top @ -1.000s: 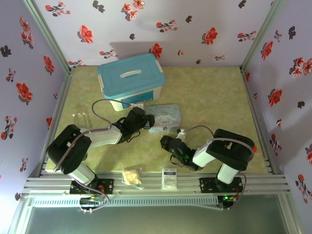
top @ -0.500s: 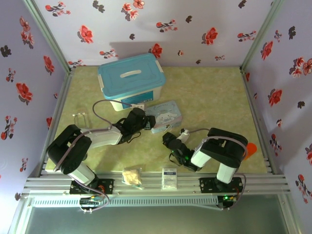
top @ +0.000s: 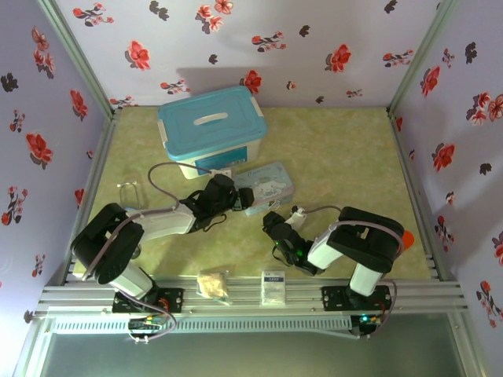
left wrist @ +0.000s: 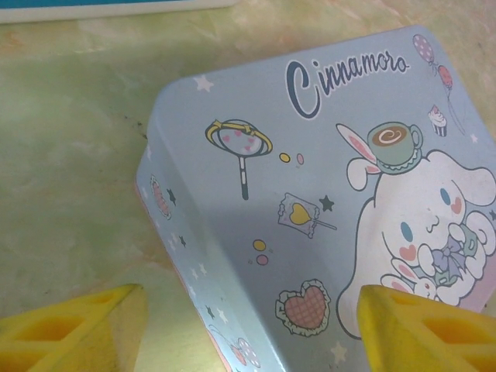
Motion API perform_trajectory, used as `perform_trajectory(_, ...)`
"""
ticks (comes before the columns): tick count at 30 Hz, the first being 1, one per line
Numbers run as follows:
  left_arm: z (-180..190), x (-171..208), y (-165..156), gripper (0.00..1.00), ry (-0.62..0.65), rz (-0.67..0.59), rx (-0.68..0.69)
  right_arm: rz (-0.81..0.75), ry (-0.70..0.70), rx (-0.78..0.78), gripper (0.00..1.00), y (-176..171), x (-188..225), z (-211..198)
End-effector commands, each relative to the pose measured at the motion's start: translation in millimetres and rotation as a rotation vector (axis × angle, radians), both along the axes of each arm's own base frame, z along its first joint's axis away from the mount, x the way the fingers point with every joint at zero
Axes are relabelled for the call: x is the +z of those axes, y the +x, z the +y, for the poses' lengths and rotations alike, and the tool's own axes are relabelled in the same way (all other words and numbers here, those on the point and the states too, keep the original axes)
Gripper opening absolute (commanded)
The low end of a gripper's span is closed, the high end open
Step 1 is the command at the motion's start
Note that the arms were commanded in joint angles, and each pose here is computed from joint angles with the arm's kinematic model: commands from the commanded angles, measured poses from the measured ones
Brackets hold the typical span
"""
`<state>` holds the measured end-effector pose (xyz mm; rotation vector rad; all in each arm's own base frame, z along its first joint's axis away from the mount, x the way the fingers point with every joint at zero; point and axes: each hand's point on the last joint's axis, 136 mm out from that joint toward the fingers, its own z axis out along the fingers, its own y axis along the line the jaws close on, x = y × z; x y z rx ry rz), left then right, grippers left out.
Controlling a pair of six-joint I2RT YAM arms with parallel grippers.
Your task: Unlock a padlock with a key
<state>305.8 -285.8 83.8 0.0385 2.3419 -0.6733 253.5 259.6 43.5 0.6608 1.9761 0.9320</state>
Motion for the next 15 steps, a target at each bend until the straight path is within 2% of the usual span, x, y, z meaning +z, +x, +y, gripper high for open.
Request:
perform_trajectory(1, -9, -7, -1, 0.73, 0.0, 0.035, -0.015, -0.039, 0.005, -0.011, 0.09, 7, 7, 2)
perform_trajectory(4, -12, -18, -6, 0.73, -0.02, 0.046, -0.026, -0.031, 0.003, 0.006, 0.08, 7, 6, 7)
perform_trajectory(9, -10, -37, -12, 0.54, 0.019, 0.103, -0.031, -0.032, 0.005, -0.004, 0.08, 8, 6, 6)
perform_trajectory(10, -3, -40, -13, 0.48, 0.047, 0.116, -0.005, -0.032, 0.011, -0.015, 0.07, 8, 6, 1)
perform_trajectory(15, 28, -64, -23, 0.47, 0.209, 0.183, 0.045, -0.05, 0.054, -0.027, 0.05, 19, 13, -14)
